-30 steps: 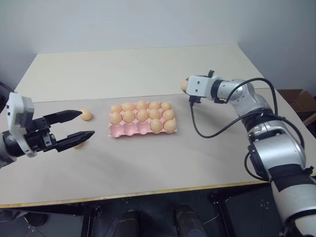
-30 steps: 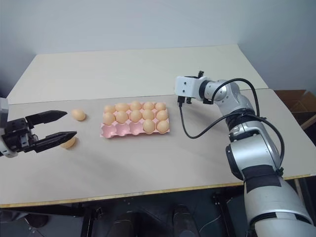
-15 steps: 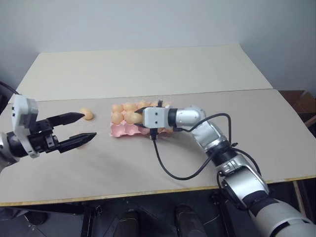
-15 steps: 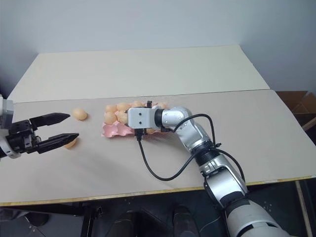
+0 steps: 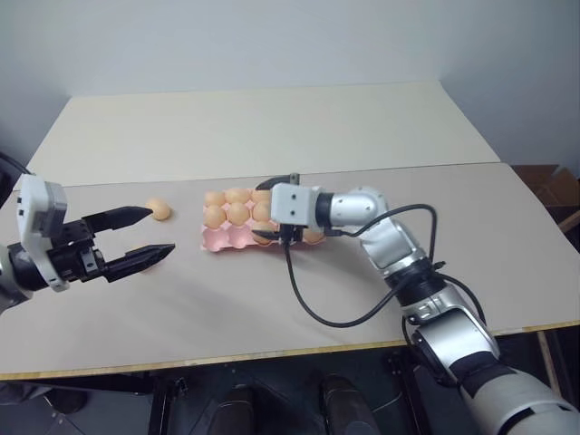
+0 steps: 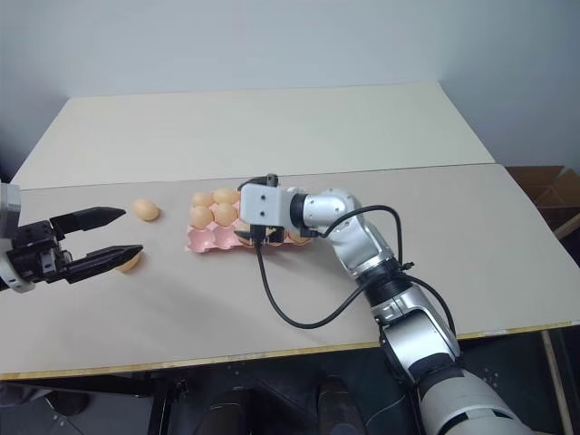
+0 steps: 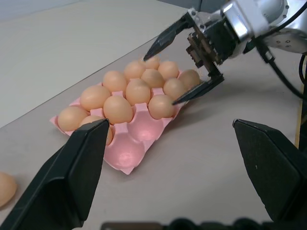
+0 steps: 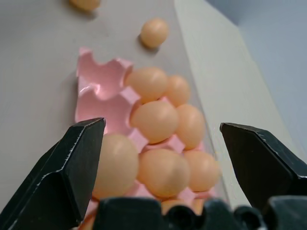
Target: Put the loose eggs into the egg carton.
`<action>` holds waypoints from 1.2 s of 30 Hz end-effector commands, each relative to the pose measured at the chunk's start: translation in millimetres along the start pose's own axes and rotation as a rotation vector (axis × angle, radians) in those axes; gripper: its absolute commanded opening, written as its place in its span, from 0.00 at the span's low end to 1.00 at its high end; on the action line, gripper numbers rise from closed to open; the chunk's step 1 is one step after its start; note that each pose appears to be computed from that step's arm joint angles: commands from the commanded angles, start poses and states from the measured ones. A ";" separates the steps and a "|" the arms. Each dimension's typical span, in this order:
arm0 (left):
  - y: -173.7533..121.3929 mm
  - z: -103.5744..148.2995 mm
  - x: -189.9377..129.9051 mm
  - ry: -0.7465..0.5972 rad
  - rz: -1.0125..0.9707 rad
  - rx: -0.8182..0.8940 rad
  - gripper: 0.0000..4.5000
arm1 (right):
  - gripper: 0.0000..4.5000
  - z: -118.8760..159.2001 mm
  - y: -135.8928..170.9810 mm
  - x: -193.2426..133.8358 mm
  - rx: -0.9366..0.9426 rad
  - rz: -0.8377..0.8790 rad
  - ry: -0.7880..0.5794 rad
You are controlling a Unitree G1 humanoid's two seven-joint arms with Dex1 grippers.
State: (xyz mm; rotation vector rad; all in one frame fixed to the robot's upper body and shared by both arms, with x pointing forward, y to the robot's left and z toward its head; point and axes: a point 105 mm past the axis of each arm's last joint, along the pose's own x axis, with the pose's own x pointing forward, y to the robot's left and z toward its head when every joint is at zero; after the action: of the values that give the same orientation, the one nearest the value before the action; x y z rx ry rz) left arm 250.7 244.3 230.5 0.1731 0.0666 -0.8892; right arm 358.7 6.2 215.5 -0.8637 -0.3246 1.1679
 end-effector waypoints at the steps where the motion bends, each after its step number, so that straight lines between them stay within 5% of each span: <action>1: 7.8 6.9 -4.4 -0.008 0.036 0.050 1.00 | 1.00 15.6 -26.6 -43.8 0.071 -0.077 -0.069; 7: 18.5 -3.6 -23.9 0.047 0.098 0.031 1.00 | 1.00 -0.8 -34.1 -126.7 0.218 -0.134 -0.055; 12: 16.4 -9.9 -36.8 0.078 0.121 0.019 1.00 | 1.00 -14.0 -11.4 -170.8 0.349 -0.085 0.009; 25: 57.2 -51.8 7.6 0.387 0.591 -0.107 1.00 | 1.00 -17.7 -5.1 -169.2 0.382 -0.122 0.037; 36: 74.0 -89.4 34.9 0.509 0.697 -0.259 1.00 | 1.00 -14.4 -4.4 -165.2 0.371 -0.115 0.036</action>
State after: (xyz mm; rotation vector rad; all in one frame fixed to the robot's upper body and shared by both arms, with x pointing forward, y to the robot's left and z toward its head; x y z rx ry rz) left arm 328.7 273.0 143.7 0.1423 0.5568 -0.1637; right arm 310.8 -152.5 229.3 -0.4980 -0.0716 1.0590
